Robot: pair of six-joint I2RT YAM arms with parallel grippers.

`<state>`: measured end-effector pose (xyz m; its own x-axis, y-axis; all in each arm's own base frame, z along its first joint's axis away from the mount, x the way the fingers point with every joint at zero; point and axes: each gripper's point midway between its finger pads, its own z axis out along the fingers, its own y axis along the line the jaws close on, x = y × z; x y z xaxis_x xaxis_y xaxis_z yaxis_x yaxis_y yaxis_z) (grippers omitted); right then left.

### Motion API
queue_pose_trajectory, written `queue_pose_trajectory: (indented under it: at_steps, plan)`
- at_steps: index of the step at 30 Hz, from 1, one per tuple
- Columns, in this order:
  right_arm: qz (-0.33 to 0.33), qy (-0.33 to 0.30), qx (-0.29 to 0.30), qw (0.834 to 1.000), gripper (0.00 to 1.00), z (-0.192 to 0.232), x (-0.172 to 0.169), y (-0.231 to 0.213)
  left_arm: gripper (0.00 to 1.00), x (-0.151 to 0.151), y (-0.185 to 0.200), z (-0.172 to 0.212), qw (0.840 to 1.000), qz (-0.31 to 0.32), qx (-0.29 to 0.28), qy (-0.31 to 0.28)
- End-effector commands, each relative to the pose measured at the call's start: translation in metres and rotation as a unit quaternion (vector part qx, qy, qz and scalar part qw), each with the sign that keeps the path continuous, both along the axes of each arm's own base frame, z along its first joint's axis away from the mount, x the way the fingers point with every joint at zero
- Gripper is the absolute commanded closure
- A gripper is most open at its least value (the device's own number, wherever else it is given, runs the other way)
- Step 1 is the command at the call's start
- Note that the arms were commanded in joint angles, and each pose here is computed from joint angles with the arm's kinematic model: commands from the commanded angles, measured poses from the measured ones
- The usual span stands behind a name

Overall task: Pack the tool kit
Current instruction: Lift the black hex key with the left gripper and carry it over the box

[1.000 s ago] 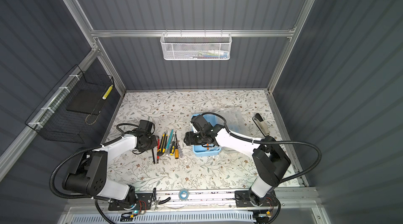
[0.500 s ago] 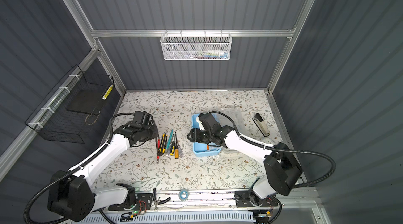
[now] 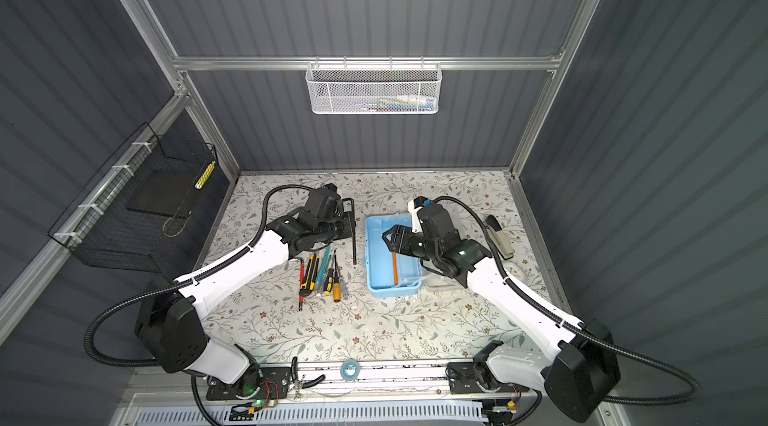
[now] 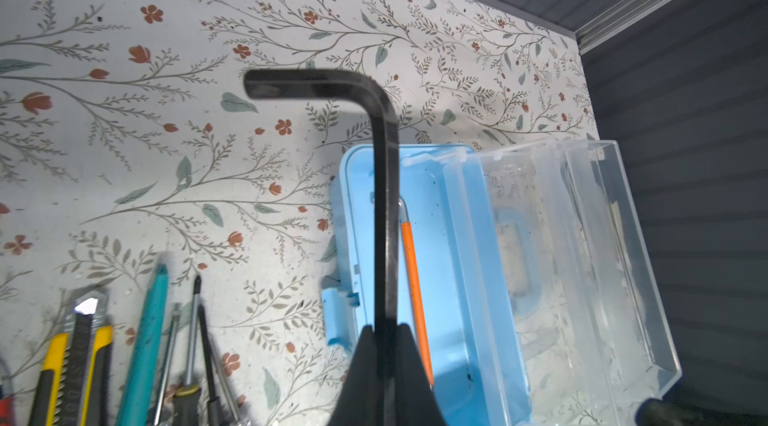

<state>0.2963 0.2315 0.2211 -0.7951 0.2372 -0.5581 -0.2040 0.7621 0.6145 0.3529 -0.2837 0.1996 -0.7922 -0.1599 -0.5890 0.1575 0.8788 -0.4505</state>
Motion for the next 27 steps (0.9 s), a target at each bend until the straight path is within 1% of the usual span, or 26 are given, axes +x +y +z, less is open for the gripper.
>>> queue_pose_trajectory:
  at_steps: [1,6,10,15,21,27]
  plan:
    - [-0.008,0.013,-0.022,1.000,0.34,-0.014,-0.003,-0.013,1.00,0.010,-0.019,0.013,0.999,0.007,-0.030,-0.017]
    - [-0.005,0.019,-0.020,1.000,0.34,-0.018,-0.002,-0.014,1.00,0.011,-0.038,-0.005,0.999,0.001,-0.033,-0.005]
    - [-0.001,0.023,-0.017,1.000,0.34,-0.021,-0.003,-0.013,1.00,0.007,-0.056,-0.019,0.999,-0.019,-0.031,0.010]
    - [0.001,0.032,-0.012,0.999,0.34,-0.028,-0.004,-0.012,1.00,0.001,-0.071,-0.042,0.998,-0.036,-0.029,0.036]
    - [0.001,0.036,-0.015,0.999,0.34,-0.033,-0.003,-0.011,1.00,-0.009,-0.089,-0.070,0.994,-0.055,-0.045,0.084]
    - [0.003,0.047,-0.019,0.999,0.34,-0.042,-0.002,-0.009,1.00,-0.015,-0.090,-0.097,0.992,-0.053,-0.031,0.114]
